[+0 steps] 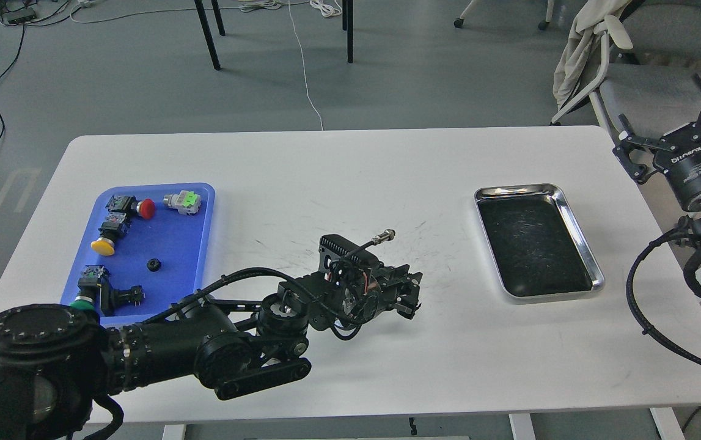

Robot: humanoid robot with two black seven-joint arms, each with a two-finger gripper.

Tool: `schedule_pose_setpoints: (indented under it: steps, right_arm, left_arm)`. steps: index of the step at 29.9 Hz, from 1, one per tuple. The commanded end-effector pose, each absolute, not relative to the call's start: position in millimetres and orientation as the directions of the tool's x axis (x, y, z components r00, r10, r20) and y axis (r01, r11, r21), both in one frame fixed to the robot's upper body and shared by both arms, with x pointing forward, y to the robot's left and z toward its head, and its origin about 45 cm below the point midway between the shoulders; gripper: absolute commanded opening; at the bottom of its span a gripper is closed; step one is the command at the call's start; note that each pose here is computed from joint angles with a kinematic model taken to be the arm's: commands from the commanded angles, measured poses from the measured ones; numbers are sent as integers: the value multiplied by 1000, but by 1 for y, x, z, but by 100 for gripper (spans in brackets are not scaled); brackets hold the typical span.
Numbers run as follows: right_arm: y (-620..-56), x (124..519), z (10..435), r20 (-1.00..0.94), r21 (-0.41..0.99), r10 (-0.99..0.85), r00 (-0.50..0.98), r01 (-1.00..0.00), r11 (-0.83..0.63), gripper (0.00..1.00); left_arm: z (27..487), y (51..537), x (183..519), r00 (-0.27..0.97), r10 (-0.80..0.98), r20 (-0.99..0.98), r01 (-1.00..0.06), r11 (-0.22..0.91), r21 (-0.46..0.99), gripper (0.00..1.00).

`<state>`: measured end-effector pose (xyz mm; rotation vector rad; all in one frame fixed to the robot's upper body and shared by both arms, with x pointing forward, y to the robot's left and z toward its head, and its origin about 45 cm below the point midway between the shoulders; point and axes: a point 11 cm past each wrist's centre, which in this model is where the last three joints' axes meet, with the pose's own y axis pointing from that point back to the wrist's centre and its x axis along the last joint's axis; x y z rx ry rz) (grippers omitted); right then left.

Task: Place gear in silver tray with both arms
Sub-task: 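Set the gear on the table, open the left gripper, withdraw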

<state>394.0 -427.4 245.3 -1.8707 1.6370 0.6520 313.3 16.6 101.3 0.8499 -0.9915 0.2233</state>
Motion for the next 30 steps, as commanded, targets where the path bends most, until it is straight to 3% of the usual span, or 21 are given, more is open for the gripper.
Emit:
schedule_pose_setpoints:
  steps: [1, 5, 7, 11, 21, 26, 30]
  right_arm:
    - [-427, 394, 245, -686, -96, -715, 135, -991, -94, 99]
    - [-426, 394, 245, -687, -96, -714, 135, -991, -95, 99]
    - [-425, 394, 244, -689, -96, -712, 136, -991, -96, 99]
    - [-425, 394, 244, -690, -96, -711, 136, -991, -96, 99]
    - [-425, 395, 245, -688, -98, -712, 140, -990, -100, 99]
    - [-425, 396, 246, -675, -92, -724, 141, -990, -107, 99]
    - [-428, 397, 249, -663, -89, -735, 142, -990, -110, 99]
  left_arm:
    - [101, 15, 311, 559, -197, 806, -519, 674, 525, 37]
    - [101, 15, 310, 563, -194, 803, -518, 674, 527, 61]
    - [101, 15, 311, 565, -188, 803, -522, 673, 524, 84]
    - [104, 14, 312, 560, -174, 810, -528, 678, 511, 97]
    - [161, 8, 357, 543, 109, 833, -666, 660, 348, 98]
    - [223, 22, 404, 474, 382, 793, -788, 586, 189, 98]
    - [286, 37, 426, 353, 616, 705, -864, 504, -8, 98]
